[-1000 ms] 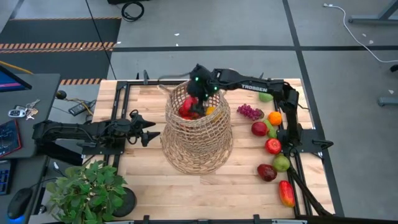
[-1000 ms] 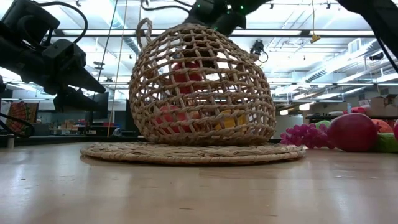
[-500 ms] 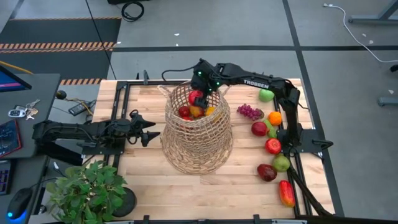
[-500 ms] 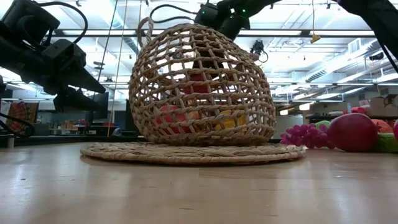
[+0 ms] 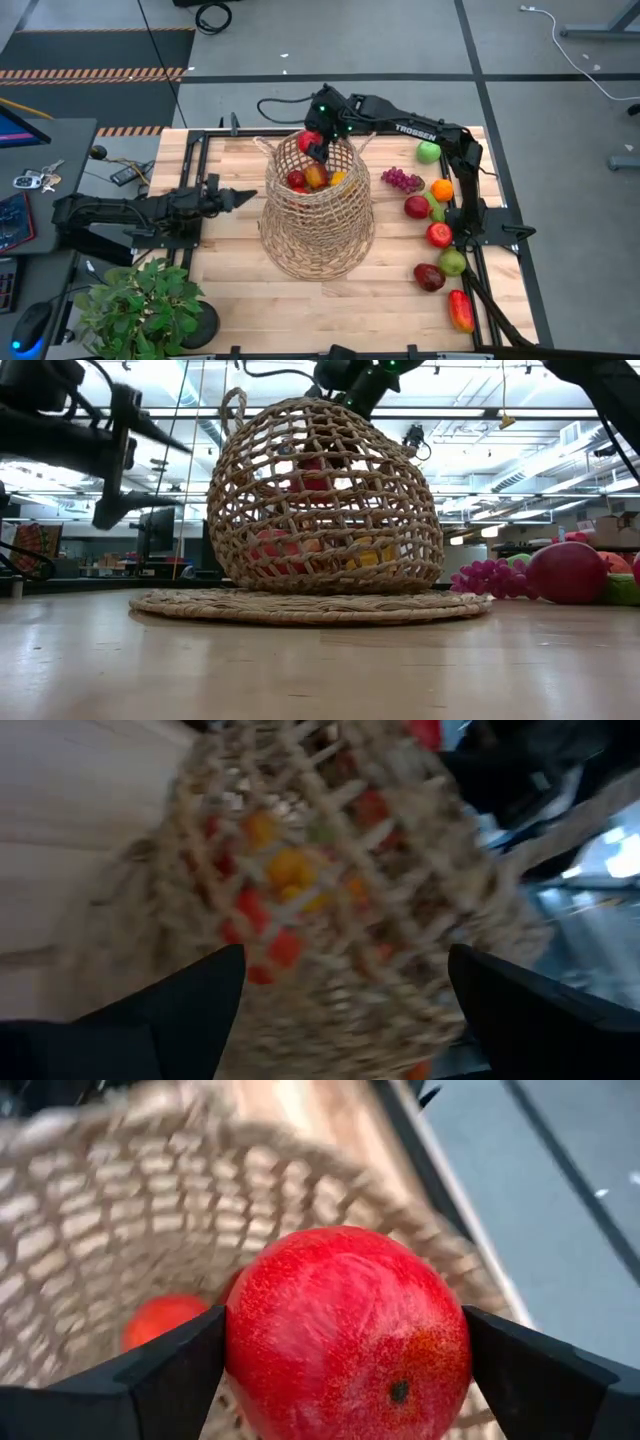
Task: Build produce basket
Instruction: Put the red apple into the brown basket
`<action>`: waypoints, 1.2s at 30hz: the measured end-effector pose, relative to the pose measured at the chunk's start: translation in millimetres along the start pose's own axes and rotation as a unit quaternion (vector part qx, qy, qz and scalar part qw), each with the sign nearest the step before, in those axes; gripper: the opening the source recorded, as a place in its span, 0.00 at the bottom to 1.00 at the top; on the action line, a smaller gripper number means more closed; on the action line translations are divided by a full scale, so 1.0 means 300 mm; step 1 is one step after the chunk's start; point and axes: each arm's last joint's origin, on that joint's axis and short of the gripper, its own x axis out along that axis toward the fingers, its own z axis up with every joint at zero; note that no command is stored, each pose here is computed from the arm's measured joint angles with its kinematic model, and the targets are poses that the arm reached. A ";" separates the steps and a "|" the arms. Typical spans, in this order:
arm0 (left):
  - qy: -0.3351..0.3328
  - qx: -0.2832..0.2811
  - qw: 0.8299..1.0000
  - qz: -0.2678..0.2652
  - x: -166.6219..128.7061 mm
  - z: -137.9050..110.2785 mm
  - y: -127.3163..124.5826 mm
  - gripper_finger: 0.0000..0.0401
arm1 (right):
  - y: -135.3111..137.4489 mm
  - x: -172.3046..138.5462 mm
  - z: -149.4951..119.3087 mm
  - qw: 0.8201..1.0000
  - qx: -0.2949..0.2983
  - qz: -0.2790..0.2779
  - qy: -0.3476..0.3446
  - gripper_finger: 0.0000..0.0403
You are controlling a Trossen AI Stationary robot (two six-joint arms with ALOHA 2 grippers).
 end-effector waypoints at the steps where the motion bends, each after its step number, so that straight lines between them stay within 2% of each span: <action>1: -0.005 -0.015 1.000 -0.013 0.000 0.003 -0.008 0.89 | -0.004 -0.005 0.007 1.000 0.001 0.000 -0.007 0.97; 4: -0.019 -0.073 0.996 -0.053 -0.002 0.015 -0.035 0.89 | -0.004 -0.025 0.029 1.000 -0.006 0.008 -0.028 0.97; 6: -0.033 -0.106 0.989 -0.099 -0.007 0.031 -0.067 0.89 | -0.002 -0.040 0.045 0.999 -0.011 0.009 -0.042 0.97; 9: -0.065 -0.069 0.981 -0.169 -0.030 0.080 -0.170 0.89 | -0.001 -0.050 0.056 0.998 -0.016 0.009 -0.053 0.97; 12: -0.110 -0.006 0.976 -0.187 -0.055 0.140 -0.284 0.89 | -0.003 -0.050 0.062 0.998 -0.018 0.008 -0.064 0.97; 15: -0.157 0.021 0.974 -0.164 -0.069 0.199 -0.391 0.89 | -0.010 -0.051 0.063 0.998 -0.017 0.012 -0.066 0.97; 18: -0.187 0.031 0.973 -0.133 -0.056 0.254 -0.493 0.89 | -0.008 -0.053 0.063 0.996 -0.021 0.060 -0.068 0.97; 20: -0.197 0.046 0.972 -0.122 -0.029 0.286 -0.564 0.89 | -0.003 -0.053 0.065 0.994 -0.030 0.079 -0.072 0.97; 26: -0.200 0.101 0.969 -0.100 0.107 0.358 -0.734 0.89 | 0.012 -0.059 0.072 0.993 -0.050 0.069 -0.083 0.97; 29: -0.171 0.149 0.969 -0.096 0.181 0.388 -0.793 0.89 | 0.014 -0.106 0.073 0.993 -0.050 0.068 -0.088 0.97; 32: -0.122 0.194 0.973 -0.030 0.254 0.410 -0.808 0.89 | 0.006 -0.188 0.078 0.991 -0.050 0.065 -0.107 0.97; 34: -0.099 0.207 0.973 0.016 0.299 0.420 -0.807 0.89 | -0.005 -0.228 0.075 0.991 -0.047 0.062 -0.109 0.97; 36: -0.093 0.210 0.972 0.040 0.326 0.437 -0.811 0.89 | -0.019 -0.260 0.070 0.991 -0.043 0.057 -0.110 0.97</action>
